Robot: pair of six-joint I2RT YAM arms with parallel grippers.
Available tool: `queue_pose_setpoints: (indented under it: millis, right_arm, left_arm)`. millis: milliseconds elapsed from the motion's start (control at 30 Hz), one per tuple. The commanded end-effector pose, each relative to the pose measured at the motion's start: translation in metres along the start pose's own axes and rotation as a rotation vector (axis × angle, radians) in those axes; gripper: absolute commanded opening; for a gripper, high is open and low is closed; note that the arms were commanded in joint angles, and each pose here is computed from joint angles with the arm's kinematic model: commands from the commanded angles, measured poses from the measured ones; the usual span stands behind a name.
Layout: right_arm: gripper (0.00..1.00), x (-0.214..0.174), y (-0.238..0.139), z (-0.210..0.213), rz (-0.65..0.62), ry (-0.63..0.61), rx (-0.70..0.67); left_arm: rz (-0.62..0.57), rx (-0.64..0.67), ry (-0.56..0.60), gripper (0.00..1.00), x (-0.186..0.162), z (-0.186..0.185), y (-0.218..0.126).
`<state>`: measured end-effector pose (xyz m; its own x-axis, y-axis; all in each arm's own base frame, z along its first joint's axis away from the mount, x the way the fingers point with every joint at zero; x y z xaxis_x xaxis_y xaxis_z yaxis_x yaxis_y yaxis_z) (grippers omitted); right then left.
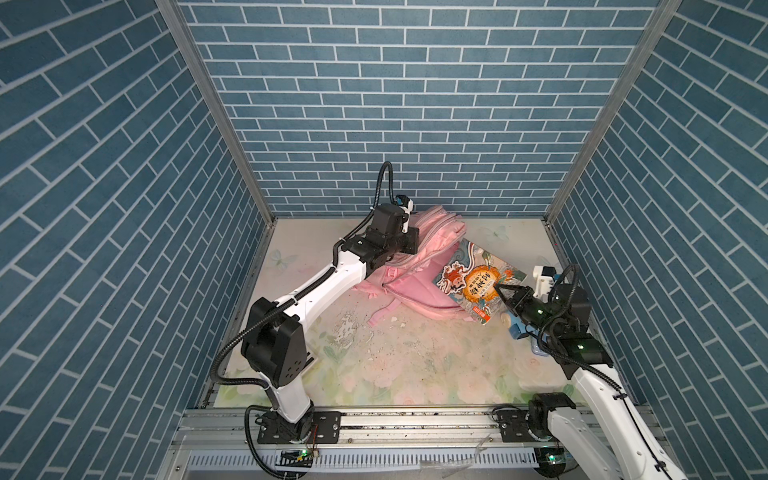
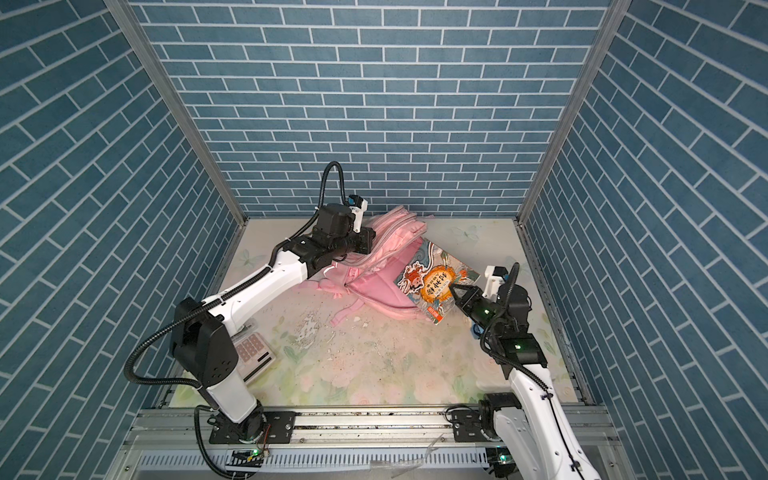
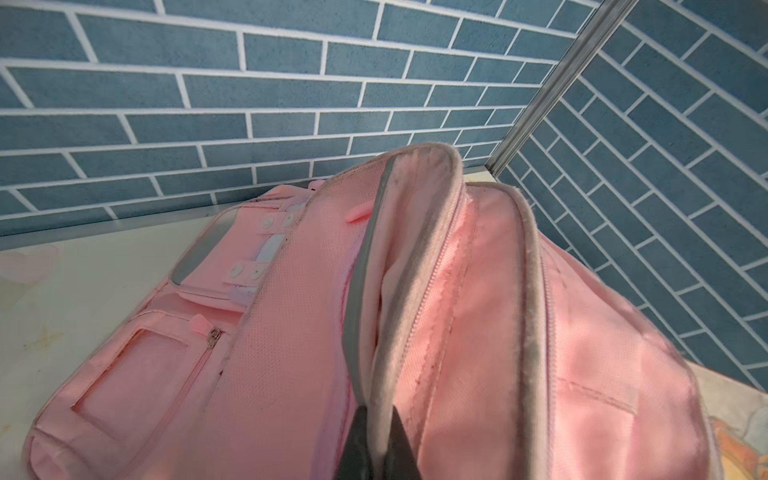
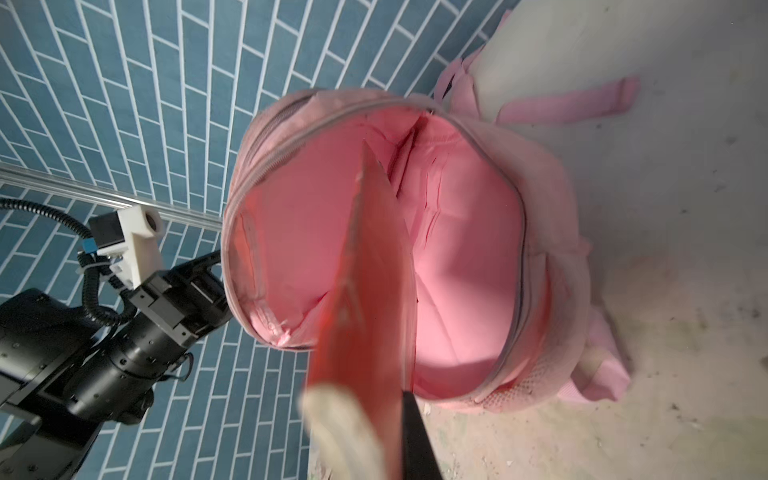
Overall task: Pack the student bag
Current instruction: 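Lower the picture book into the backpack with the right gripper and release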
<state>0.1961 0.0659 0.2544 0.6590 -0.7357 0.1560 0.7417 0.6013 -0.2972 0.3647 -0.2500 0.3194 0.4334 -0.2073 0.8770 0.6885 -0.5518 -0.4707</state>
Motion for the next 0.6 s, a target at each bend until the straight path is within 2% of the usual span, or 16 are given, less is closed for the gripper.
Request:
queue_pose_setpoints:
  millis: [0, 333, 467, 567]
  right_arm:
    - [0.0, -0.003, 0.011, 0.015, 0.004, 0.06, 0.125]
    - [0.0, -0.006, 0.065, 0.014, 0.054, 0.12, 0.204]
    - [0.0, -0.007, 0.096, 0.011, 0.078, 0.145, 0.165]
    - [0.0, -0.008, 0.119, 0.002, 0.082, 0.212, 0.168]
  left_arm:
    - [-0.201, -0.116, 0.014, 0.0, 0.038, -0.01, -0.023]
    - [-0.212, -0.168, -0.04, 0.0, 0.02, -0.015, -0.035]
    - [-0.225, -0.173, -0.069, 0.0, 0.015, -0.016, -0.039]
    - [-0.238, -0.17, -0.082, 0.0, 0.017, -0.018, -0.042]
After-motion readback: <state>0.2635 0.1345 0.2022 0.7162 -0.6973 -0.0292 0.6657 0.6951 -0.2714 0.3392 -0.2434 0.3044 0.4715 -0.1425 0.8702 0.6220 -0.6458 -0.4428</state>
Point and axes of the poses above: each gripper's point midway between its finger pads, its own y axis out along the fingers, its own z axis along the line the jaws close on, x = y × z, the point moved 10 cm from there along -y, back along the fingers, and after that the axes turned 15 degrees about y, right-handed, at the moved point
